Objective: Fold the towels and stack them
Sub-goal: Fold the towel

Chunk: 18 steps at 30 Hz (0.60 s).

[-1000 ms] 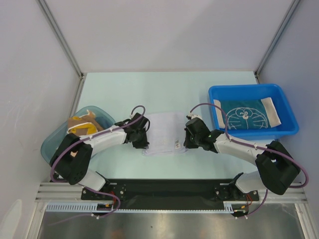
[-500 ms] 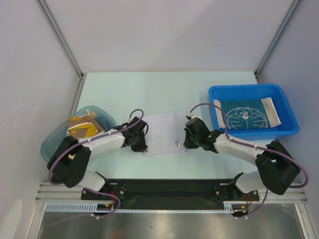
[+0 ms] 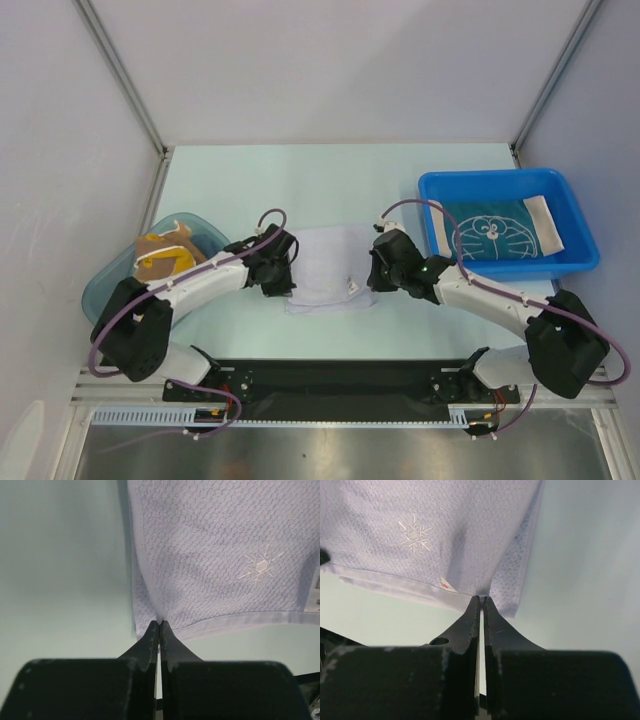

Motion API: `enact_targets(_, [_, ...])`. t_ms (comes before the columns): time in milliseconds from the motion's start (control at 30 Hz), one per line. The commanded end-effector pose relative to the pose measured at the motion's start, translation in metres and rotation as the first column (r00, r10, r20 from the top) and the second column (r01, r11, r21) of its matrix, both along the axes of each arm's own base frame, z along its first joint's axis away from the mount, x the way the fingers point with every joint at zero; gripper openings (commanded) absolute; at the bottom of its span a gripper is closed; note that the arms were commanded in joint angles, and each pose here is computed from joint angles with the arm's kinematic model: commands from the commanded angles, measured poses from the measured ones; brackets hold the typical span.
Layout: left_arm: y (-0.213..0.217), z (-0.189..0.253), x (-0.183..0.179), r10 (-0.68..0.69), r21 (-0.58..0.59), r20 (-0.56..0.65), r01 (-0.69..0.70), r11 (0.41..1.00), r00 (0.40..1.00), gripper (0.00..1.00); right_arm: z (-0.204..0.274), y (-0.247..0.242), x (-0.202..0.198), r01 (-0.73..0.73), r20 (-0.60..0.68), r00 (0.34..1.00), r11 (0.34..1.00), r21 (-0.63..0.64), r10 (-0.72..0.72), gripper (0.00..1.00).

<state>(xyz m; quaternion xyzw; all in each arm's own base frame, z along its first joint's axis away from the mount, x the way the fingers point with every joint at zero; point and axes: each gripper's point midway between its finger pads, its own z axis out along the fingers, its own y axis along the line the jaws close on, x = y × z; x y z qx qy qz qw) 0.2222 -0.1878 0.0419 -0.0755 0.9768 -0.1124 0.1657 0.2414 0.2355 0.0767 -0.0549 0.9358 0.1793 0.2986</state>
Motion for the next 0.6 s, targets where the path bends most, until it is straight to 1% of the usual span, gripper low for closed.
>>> enact_targets(0, [0.006,0.022,-0.001,-0.02,0.022,0.038,0.02,1.0,0.999,0.0,0.019,-0.005,0.0,-0.002,0.036,0.999,1.0,-0.012,0.002,0.0])
enact_targets(67, [0.006,0.022,-0.005,-0.033,0.012,0.037,0.032,0.999,0.999,0.0,0.02,-0.009,-0.003,0.0,0.033,0.999,1.0,-0.016,0.0,0.0])
enact_targets(133, [0.009,0.012,-0.019,-0.038,-0.009,0.009,0.038,0.999,0.999,0.0,0.014,-0.017,-0.011,0.016,0.021,1.0,1.0,-0.015,-0.016,0.0])
enact_targets(167, [0.006,0.008,-0.02,-0.04,-0.029,0.013,0.04,0.999,0.999,0.0,0.01,-0.021,-0.015,0.026,0.016,1.0,1.0,-0.017,-0.025,0.0])
enact_targets(200, [0.012,-0.006,-0.031,-0.037,-0.022,-0.014,0.037,0.999,0.999,0.0,-0.003,-0.026,-0.02,0.032,0.002,0.999,0.999,-0.023,-0.032,0.0])
enact_targets(233, [0.008,-0.008,-0.037,-0.044,-0.06,-0.032,0.042,0.997,0.999,0.01,-0.005,-0.028,-0.023,0.039,0.002,0.999,0.999,-0.009,-0.039,0.0])
enact_targets(267, [0.004,-0.012,-0.037,-0.048,-0.083,-0.023,0.046,0.995,0.999,0.0,-0.009,-0.028,-0.025,0.044,-0.008,0.999,0.999,0.005,-0.043,0.0])
enact_targets(333, [0.007,-0.025,-0.046,-0.05,-0.087,-0.055,0.046,0.995,0.997,0.0,-0.02,-0.032,-0.028,0.047,-0.017,0.999,0.999,0.002,-0.047,0.0])
enact_targets(433, [0.007,-0.033,-0.05,-0.061,-0.084,-0.071,0.055,0.995,0.996,0.0,-0.031,-0.035,-0.029,0.053,-0.041,0.998,0.998,-0.02,-0.054,0.0])
enact_targets(567, [0.009,-0.034,-0.047,-0.056,-0.075,-0.06,0.052,0.996,0.997,0.0,-0.027,-0.033,-0.028,0.05,-0.025,0.998,0.999,0.001,-0.05,0.0])
